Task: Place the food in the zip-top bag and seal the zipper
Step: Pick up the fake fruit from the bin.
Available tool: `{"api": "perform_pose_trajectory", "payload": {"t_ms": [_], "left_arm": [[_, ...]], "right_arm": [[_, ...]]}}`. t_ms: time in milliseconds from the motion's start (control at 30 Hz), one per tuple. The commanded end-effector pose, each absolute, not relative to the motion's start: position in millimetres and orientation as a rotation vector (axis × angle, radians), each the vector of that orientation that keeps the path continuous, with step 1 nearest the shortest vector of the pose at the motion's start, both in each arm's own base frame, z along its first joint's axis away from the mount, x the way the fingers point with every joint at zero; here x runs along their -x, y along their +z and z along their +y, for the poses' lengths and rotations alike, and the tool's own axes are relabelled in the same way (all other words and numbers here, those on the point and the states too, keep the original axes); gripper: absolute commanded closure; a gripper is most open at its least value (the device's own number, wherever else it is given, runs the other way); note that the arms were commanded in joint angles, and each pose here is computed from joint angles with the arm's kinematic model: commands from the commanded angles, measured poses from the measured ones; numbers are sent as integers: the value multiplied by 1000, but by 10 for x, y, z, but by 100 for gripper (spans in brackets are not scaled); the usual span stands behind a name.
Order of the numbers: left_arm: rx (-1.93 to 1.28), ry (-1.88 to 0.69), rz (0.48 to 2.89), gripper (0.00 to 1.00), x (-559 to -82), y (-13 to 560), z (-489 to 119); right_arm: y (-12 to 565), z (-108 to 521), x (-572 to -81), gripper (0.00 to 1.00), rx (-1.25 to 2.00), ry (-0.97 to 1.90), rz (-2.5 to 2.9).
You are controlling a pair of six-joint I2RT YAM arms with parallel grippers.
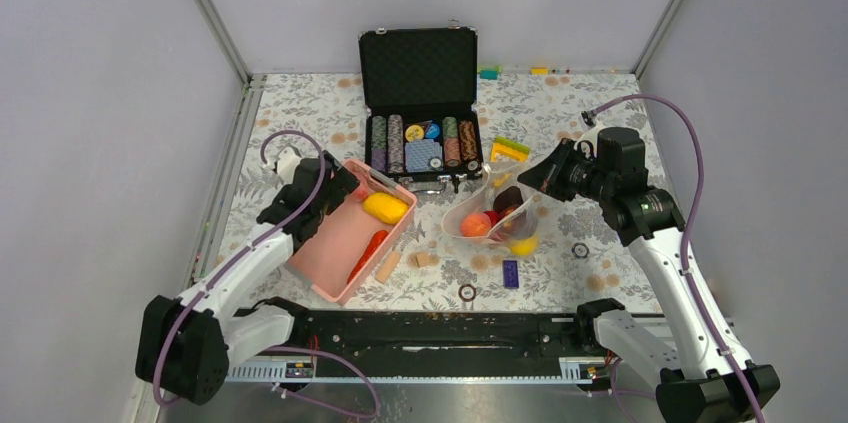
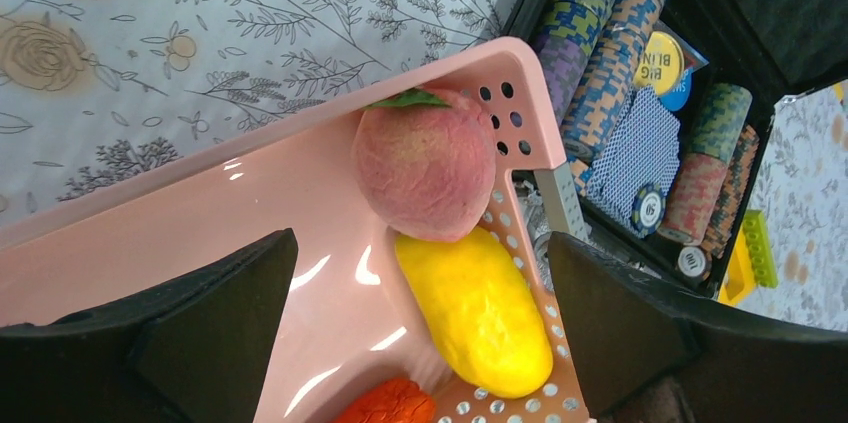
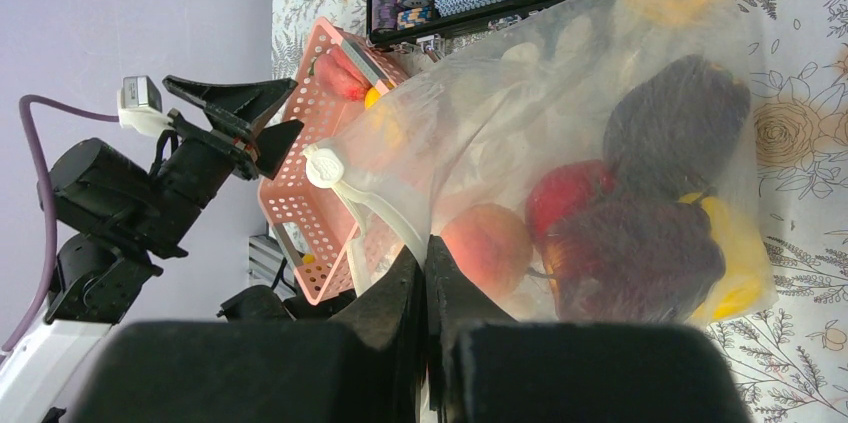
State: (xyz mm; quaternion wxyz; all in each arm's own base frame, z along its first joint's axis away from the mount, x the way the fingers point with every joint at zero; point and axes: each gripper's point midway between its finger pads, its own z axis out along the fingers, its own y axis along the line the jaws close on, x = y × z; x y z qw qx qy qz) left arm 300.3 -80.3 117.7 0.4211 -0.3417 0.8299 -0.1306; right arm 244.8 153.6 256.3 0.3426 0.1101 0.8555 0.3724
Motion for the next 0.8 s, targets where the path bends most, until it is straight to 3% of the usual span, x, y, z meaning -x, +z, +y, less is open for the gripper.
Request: {"api": "perform_pose_trajectory", "payload": {"t_ms": [0, 467, 633, 767], "left_arm": [[935, -411, 1973, 2, -3234, 1258, -845], [997, -363, 2032, 7, -3439, 853, -823], [1016, -364, 2065, 15, -3466, 698, -860], [1014, -395, 2094, 31, -3478, 640, -927]], "right_arm": [[2781, 1541, -2485, 100, -241, 969, 2157], [2775, 1525, -2493, 100, -241, 956, 2153], [2774, 1531, -2488, 100, -235, 959, 2155], [2776, 1543, -2479, 100, -232, 968, 2157]]}}
